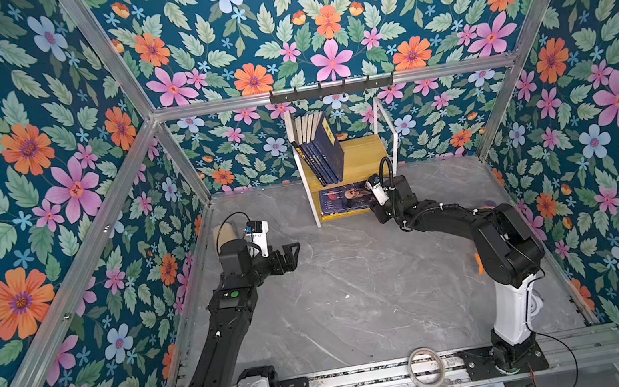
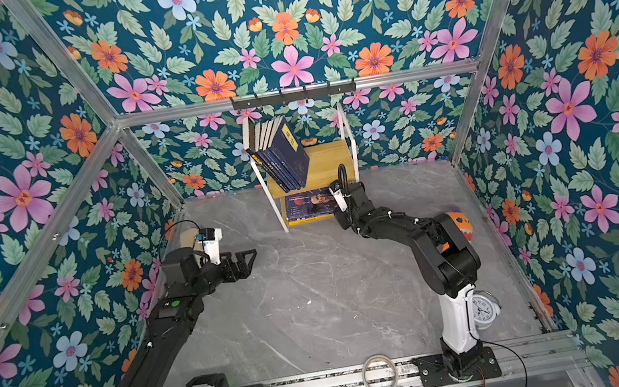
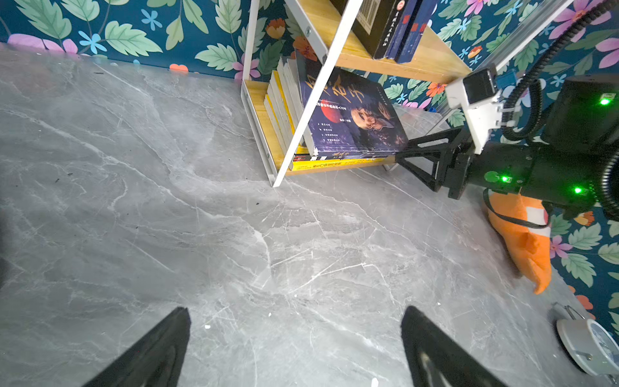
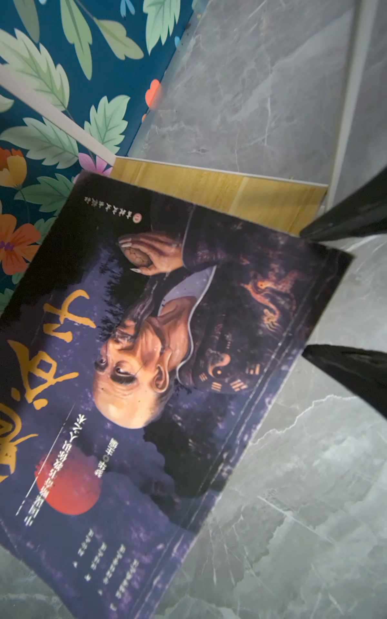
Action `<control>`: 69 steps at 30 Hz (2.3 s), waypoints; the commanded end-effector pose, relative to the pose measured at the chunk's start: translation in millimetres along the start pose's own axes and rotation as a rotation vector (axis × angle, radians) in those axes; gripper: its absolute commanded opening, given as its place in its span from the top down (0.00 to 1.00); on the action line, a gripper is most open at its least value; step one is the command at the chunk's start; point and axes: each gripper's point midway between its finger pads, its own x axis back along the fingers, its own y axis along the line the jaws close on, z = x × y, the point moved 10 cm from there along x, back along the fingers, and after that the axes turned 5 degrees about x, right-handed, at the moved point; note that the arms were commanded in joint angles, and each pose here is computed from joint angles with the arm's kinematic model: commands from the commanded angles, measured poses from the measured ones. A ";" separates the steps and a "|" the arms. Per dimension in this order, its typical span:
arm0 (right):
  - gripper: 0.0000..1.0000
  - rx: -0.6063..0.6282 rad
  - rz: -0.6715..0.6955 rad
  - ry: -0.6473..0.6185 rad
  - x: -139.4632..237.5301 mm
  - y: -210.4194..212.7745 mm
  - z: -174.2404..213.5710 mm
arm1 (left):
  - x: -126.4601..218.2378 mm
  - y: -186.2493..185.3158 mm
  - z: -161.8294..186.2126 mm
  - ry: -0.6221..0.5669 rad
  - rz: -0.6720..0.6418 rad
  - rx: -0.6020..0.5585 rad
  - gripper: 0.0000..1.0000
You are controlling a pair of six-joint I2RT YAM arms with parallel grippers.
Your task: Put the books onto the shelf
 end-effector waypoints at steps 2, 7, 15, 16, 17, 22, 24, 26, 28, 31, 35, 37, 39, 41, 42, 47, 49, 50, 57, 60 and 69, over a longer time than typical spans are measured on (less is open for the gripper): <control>0.51 -0.061 0.088 -0.084 -0.3 -4.7 -11.4 | 0.4 -2.3 -3.5 -0.022 0.007 -0.016 0.00; 0.52 -0.105 0.143 -0.118 3.2 -4.3 -11.1 | 0.3 -2.9 -2.8 -0.018 0.013 -0.017 0.00; 0.49 -0.123 0.147 -0.120 20.5 11.3 -3.4 | 0.8 -4.0 -2.9 -0.017 0.007 -0.023 0.00; 0.49 -0.128 0.141 -0.112 25.8 15.6 -0.9 | 0.5 -4.5 -3.3 -0.018 0.010 -0.026 0.00; 0.49 -0.132 0.131 -0.104 30.0 20.7 0.8 | 0.5 -5.2 -3.7 -0.018 0.013 -0.026 0.00; 0.61 -0.152 0.073 -0.081 40.7 48.3 3.5 | -0.6 -4.9 -3.0 -0.014 0.016 -0.023 0.00; 0.84 -0.184 0.050 -0.097 39.1 55.6 1.2 | -0.7 -5.1 -3.3 -0.016 0.020 -0.023 0.00; 1.00 -0.222 0.027 -0.116 33.3 59.4 -0.4 | 0.1 -5.3 -3.7 -0.018 0.019 -0.023 0.00; 1.00 -0.247 0.003 -0.126 23.0 64.7 -2.3 | 0.9 -4.8 -2.8 -0.016 0.011 -0.025 0.00; 1.00 -0.262 -0.001 -0.135 8.5 71.0 -5.8 | 1.3 -5.6 -4.0 -0.020 0.013 -0.027 0.00; 1.00 -0.304 -0.006 -0.163 -5.8 75.3 -9.1 | 1.4 -4.8 -3.1 -0.018 0.008 -0.029 0.00; 1.00 -0.309 -0.013 -0.168 -12.6 78.2 -10.7 | 0.1 -4.4 -2.5 -0.016 0.008 -0.030 0.00; 1.00 -0.314 -0.008 -0.178 -15.2 80.5 -12.9 | 0.5 -5.3 -3.8 -0.019 0.016 -0.024 0.00; 1.00 -0.324 -0.002 -0.197 -16.7 80.9 -14.1 | 0.6 -5.3 -3.0 -0.015 0.015 -0.024 0.00; 1.00 -0.327 0.000 -0.206 -17.7 80.9 -14.6 | 0.8 -5.0 -3.4 -0.017 0.010 -0.029 0.00; 1.00 -0.346 -0.014 -0.226 -18.5 83.5 -16.8 | 0.1 -5.1 -3.0 -0.014 0.016 -0.024 0.00; 1.00 -0.350 -0.017 -0.241 -18.5 84.5 -17.8 | -0.4 -4.3 -1.9 -0.010 0.010 -0.025 0.00; 1.00 -0.352 -0.013 -0.247 -18.7 84.2 -17.9 | -0.6 -4.1 -2.4 -0.013 0.008 -0.026 0.00; 1.00 -0.349 -0.005 -0.252 -24.1 84.5 -18.9 | -0.6 -4.2 -1.7 -0.011 0.008 -0.027 0.00; 1.00 -0.360 0.002 -0.260 -25.7 84.5 -19.2 | 0.3 -6.0 -3.8 -0.014 0.019 -0.020 0.00; 1.00 -0.373 0.006 -0.279 -32.0 84.6 -24.4 | 0.7 -6.4 -3.3 -0.013 0.018 -0.024 0.00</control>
